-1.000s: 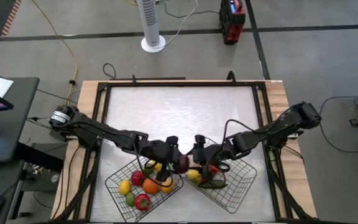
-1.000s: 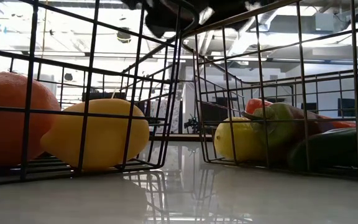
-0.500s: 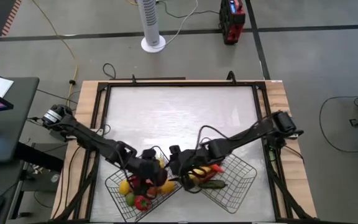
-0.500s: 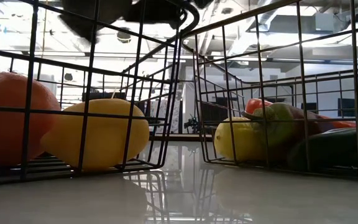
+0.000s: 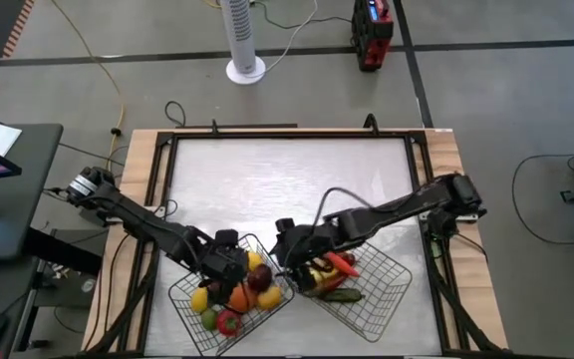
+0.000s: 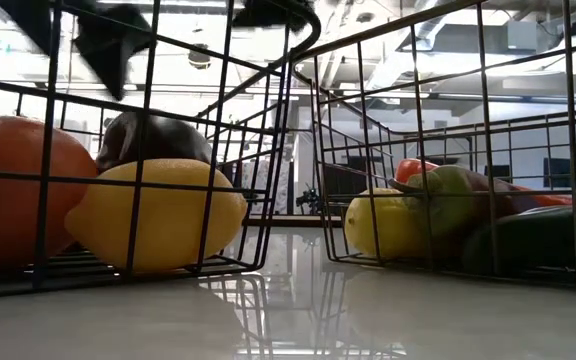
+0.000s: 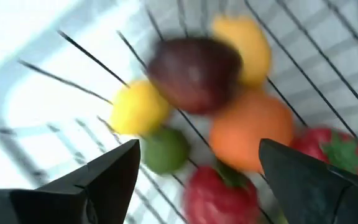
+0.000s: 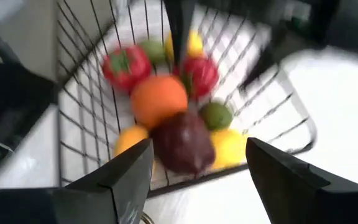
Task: Sort produce into baskets
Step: Return to Home Position
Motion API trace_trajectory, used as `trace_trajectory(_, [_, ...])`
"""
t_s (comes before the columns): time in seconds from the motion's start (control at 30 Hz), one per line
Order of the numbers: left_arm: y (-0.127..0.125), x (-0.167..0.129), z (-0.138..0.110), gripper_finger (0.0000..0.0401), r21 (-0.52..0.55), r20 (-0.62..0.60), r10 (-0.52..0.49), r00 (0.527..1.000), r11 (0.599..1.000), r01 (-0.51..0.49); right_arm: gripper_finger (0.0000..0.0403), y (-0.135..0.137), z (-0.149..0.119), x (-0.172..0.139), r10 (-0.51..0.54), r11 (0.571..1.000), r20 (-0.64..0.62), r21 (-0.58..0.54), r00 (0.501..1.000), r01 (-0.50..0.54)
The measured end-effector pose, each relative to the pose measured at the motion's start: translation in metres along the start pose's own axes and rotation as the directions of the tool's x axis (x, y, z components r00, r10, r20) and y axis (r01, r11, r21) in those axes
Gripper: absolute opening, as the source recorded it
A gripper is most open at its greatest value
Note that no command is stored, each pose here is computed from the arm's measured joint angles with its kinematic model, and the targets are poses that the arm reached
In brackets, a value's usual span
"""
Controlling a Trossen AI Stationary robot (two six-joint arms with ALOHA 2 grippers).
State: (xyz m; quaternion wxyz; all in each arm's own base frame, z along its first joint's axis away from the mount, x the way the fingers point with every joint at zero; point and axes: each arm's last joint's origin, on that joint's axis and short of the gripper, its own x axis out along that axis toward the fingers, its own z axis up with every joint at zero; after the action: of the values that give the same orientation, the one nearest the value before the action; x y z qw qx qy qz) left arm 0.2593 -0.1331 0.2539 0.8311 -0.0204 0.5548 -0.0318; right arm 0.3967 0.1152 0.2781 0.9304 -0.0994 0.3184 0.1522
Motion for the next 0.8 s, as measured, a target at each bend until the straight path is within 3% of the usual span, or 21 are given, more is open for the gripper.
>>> trace_trajectory(0.13, [0.001,-0.026,0.002,0.0316,0.053,0.182,0.151,0.972,0.985,-0.163,0.0285,-0.007,0.010,-0.045,-0.032,0.999,0.110,-0.015,0.993,0.034])
trace_trajectory(0.27, [0.008,-0.056,-0.009,0.0316,-0.005,0.404,0.258,0.877,0.960,-0.280,0.0285,-0.020,-0.009,-0.089,-0.119,0.993,0.211,0.052,0.970,0.110])
trace_trajectory(0.4, [0.030,-0.065,-0.031,0.0316,-0.117,0.540,0.301,0.786,0.952,-0.283,0.0285,-0.025,-0.046,-0.118,-0.234,0.971,0.296,0.126,0.926,0.205])
trace_trajectory(0.57, [0.063,-0.051,-0.063,0.0315,-0.248,0.613,0.379,0.693,0.925,-0.287,0.0285,-0.028,-0.089,-0.144,-0.315,0.944,0.405,0.226,0.859,0.239])
trace_trajectory(0.8, [0.095,-0.043,-0.104,0.0297,-0.386,0.686,0.457,0.566,0.888,-0.249,0.0285,-0.030,-0.138,-0.182,-0.466,0.875,0.430,0.350,0.773,0.334])
